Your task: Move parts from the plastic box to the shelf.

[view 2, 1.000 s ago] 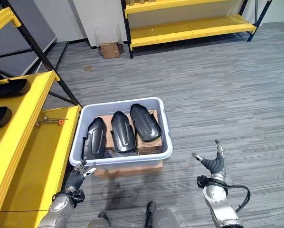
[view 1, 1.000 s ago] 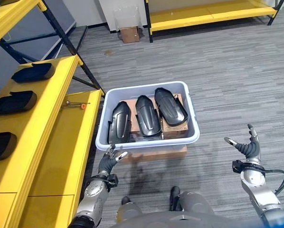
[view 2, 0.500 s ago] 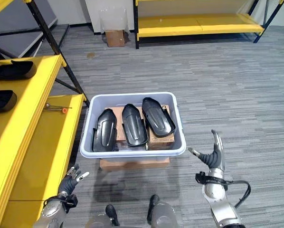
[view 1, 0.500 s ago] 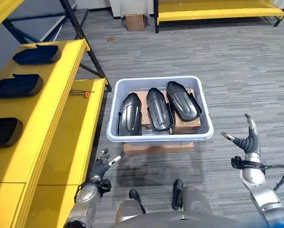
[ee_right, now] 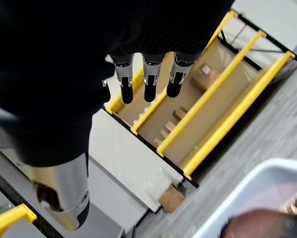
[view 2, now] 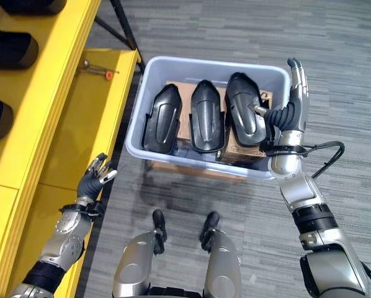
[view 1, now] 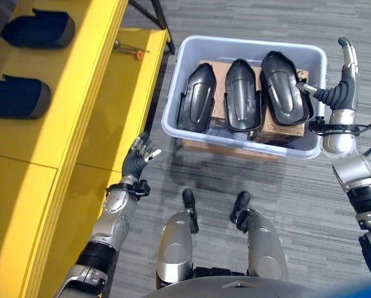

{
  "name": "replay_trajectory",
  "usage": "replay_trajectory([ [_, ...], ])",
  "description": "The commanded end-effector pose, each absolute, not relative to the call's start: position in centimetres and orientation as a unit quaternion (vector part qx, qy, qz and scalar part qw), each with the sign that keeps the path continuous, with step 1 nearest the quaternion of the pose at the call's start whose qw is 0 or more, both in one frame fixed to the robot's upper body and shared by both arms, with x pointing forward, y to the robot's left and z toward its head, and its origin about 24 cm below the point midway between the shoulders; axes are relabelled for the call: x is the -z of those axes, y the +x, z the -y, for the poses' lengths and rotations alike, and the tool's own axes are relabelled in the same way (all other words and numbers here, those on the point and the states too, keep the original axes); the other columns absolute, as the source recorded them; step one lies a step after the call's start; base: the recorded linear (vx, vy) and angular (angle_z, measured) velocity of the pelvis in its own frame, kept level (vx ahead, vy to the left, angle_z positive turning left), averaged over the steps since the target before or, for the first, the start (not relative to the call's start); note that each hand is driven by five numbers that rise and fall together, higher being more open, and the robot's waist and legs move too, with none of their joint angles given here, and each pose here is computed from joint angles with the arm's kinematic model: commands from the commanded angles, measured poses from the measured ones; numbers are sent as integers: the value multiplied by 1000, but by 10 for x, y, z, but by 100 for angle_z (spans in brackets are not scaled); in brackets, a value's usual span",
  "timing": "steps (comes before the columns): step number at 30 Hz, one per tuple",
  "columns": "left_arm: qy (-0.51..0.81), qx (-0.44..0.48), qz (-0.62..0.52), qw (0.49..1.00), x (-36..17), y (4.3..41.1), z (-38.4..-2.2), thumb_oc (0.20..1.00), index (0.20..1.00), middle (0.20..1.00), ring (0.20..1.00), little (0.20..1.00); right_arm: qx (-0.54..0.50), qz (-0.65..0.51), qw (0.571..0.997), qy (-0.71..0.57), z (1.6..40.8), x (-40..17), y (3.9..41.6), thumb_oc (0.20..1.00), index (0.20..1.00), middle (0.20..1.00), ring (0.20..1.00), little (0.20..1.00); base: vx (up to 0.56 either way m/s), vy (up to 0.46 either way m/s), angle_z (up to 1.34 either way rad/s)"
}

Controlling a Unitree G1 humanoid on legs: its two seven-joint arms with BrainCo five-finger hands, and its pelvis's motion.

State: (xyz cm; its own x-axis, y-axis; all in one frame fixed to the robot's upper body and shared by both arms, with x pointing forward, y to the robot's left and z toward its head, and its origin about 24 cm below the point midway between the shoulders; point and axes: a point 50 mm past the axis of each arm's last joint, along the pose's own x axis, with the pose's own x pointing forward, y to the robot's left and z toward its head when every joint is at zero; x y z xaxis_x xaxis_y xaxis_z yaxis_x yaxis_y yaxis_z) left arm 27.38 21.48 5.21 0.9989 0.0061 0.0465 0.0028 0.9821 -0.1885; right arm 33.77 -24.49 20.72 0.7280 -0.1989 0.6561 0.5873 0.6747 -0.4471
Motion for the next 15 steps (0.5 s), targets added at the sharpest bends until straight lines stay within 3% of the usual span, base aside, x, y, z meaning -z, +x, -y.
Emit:
replay_trajectory([
  [1, -89, 6, 61, 994, -70, 267, -217, 1000, 1000, 1000, 1000, 1000, 223, 295, 860, -351, 244, -217, 340, 1000, 1000, 1000, 1000, 1000, -87, 28, 17],
  [6, -84, 29, 78, 993, -89, 276, -207, 1000, 1000, 1000, 1000, 1000, 255, 245, 875, -331, 250, -220, 359, 1000, 1000, 1000, 1000, 1000, -86, 2, 15],
  [15, -87, 42, 40, 994, -73, 275, -201, 1000, 1000, 1000, 1000, 1000, 327, 136, 896, -267, 276, -217, 377, 1000, 1000, 1000, 1000, 1000, -40, 0, 6],
])
